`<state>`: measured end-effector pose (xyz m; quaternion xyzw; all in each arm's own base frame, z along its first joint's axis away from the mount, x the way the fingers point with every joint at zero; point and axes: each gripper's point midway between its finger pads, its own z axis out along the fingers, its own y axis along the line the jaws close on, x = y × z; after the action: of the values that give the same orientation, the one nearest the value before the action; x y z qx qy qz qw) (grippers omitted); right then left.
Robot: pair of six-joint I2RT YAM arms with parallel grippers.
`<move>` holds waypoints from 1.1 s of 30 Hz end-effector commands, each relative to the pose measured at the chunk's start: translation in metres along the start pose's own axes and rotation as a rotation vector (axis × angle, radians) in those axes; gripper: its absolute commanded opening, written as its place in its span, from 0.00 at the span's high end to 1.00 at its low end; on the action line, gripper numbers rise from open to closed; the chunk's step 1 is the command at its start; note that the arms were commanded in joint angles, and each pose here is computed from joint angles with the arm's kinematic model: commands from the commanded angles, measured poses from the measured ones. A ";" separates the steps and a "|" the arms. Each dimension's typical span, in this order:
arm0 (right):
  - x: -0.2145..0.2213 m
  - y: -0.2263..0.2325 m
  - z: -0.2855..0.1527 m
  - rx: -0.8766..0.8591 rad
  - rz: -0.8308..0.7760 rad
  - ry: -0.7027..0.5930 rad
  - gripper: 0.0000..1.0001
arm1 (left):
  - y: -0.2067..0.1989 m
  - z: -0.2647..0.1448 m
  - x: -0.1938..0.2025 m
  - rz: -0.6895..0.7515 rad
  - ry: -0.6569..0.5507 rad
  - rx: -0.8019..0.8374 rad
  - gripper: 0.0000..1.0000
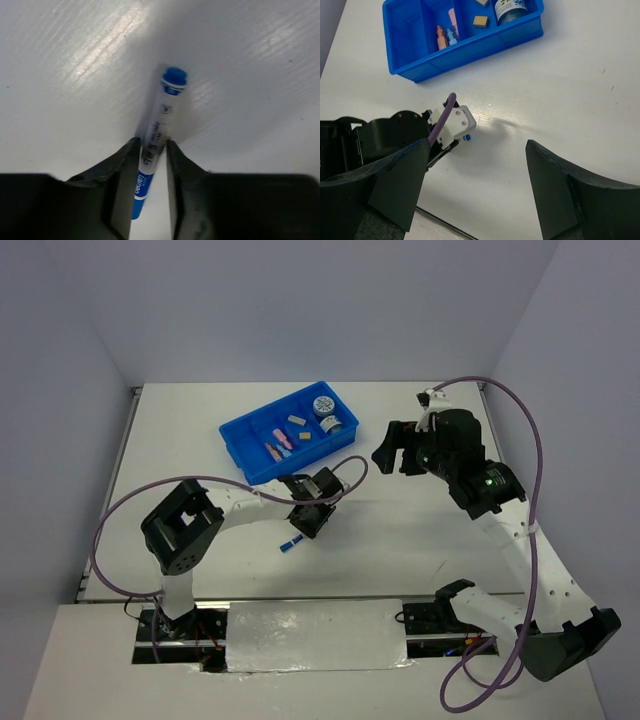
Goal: Sort the stationery into containers
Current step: Pick up the stationery from the center of the board, then place the stationery in the storage box.
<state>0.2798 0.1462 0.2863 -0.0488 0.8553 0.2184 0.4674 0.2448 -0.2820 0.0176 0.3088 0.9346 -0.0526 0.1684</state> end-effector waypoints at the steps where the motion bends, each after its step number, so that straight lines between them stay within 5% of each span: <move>1: -0.015 0.003 -0.009 -0.002 -0.030 -0.044 0.15 | -0.011 0.009 0.022 -0.010 0.030 0.006 0.64; 3: -0.021 0.005 -0.010 -0.006 -0.038 -0.051 0.15 | -0.018 0.007 0.025 -0.024 0.027 0.025 0.82; 7: -0.037 0.007 -0.014 0.001 -0.067 -0.069 0.15 | -0.022 -0.016 0.012 -0.043 -0.026 0.045 0.99; 14: -0.045 0.013 -0.011 -0.022 -0.071 -0.071 0.14 | 0.019 -0.133 -0.096 -0.223 -0.355 -0.014 0.99; 20: -0.041 0.029 -0.008 -0.112 -0.041 -0.056 0.14 | 0.164 -0.181 -0.154 -0.709 -0.554 -0.039 1.00; 26: -0.041 0.042 -0.016 -0.174 -0.024 -0.034 0.14 | 0.249 -0.147 -0.170 -1.006 -0.605 -0.012 0.97; 33: -0.041 0.059 -0.040 -0.256 -0.019 -0.018 0.14 | 0.274 -0.099 -0.165 -1.110 -0.518 0.032 0.89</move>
<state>0.2697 0.1764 0.3263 -0.1000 0.8372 0.2963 0.4487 0.4972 -0.1226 0.1537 -0.2369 0.8960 -0.1841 0.3272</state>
